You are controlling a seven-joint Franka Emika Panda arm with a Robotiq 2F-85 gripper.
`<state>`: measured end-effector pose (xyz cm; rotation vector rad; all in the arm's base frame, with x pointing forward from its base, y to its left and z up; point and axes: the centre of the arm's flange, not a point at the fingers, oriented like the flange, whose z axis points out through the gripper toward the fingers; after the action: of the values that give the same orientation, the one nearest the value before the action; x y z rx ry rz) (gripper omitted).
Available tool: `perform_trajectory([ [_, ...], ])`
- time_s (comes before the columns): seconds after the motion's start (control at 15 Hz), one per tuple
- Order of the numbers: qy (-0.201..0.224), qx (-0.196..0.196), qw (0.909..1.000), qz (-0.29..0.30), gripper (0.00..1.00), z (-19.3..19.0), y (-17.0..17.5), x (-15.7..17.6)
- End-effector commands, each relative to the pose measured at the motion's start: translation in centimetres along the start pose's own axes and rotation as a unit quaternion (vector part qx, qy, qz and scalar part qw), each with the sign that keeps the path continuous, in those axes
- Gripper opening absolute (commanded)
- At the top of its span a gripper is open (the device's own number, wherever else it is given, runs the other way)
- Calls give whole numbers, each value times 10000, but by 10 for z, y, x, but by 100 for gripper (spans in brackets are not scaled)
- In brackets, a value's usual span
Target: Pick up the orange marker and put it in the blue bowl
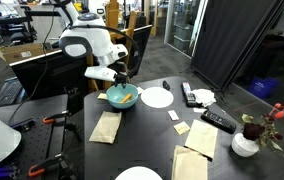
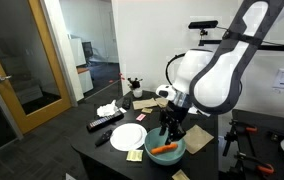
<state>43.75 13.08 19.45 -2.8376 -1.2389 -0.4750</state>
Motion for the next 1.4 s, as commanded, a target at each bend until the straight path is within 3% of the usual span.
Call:
perform_trajectory([
  [0.0, 109, -210, 9996, 164, 81, -12, 10, 2],
  [0.2, 168, -229, 9991, 316, 100, -34, 23, -4],
  [0.87, 200, -334, 9954, 875, 100, -113, 82, -27],
  [1.33, 205, -285, 9950, 930, 100, -143, 93, -29],
])
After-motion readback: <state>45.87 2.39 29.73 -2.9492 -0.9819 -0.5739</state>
